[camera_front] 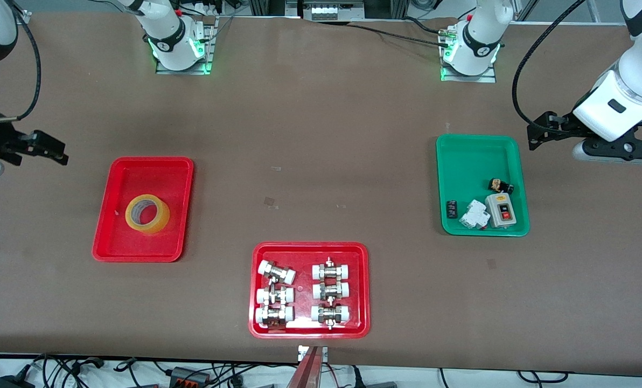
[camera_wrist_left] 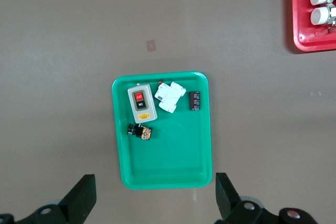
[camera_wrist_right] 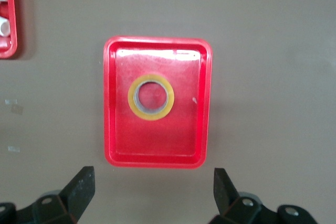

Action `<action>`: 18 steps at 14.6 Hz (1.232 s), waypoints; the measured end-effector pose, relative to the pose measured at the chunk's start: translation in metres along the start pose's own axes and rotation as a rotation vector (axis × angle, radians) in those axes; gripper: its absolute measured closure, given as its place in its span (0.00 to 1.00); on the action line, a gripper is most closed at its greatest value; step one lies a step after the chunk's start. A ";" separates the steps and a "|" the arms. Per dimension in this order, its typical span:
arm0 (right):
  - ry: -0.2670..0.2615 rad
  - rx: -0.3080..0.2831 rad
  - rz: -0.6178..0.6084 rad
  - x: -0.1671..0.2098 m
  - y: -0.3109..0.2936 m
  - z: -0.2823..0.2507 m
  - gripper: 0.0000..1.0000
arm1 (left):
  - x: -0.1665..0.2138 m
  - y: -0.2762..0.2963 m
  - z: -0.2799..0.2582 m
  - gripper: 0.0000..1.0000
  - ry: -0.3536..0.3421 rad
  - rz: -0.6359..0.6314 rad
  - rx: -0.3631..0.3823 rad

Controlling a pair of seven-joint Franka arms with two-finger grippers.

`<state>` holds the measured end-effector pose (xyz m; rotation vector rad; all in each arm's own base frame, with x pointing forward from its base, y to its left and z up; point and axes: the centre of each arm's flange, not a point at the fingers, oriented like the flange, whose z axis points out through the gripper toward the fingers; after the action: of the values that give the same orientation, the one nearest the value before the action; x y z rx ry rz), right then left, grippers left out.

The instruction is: Left arm passes tape to right arm into tray

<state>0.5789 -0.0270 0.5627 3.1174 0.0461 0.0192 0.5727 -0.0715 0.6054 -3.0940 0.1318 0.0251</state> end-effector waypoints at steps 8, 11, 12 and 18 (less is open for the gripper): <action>0.005 0.001 0.000 -0.023 -0.004 -0.005 0.00 | 0.000 0.000 0.000 0.00 0.002 0.066 0.000; 0.005 0.002 -0.003 -0.023 -0.006 -0.005 0.00 | 0.000 0.000 0.000 0.00 0.002 0.067 0.000; 0.005 0.002 -0.003 -0.023 -0.006 -0.005 0.00 | 0.000 0.000 0.000 0.00 0.002 0.067 0.000; 0.006 0.002 0.000 -0.023 -0.006 -0.006 0.00 | 0.000 0.000 0.000 0.00 0.002 0.069 0.000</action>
<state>0.5559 -0.0212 0.5678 3.1195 0.0458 0.0280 0.5729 -0.0717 0.6055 -3.0883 0.2381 0.0245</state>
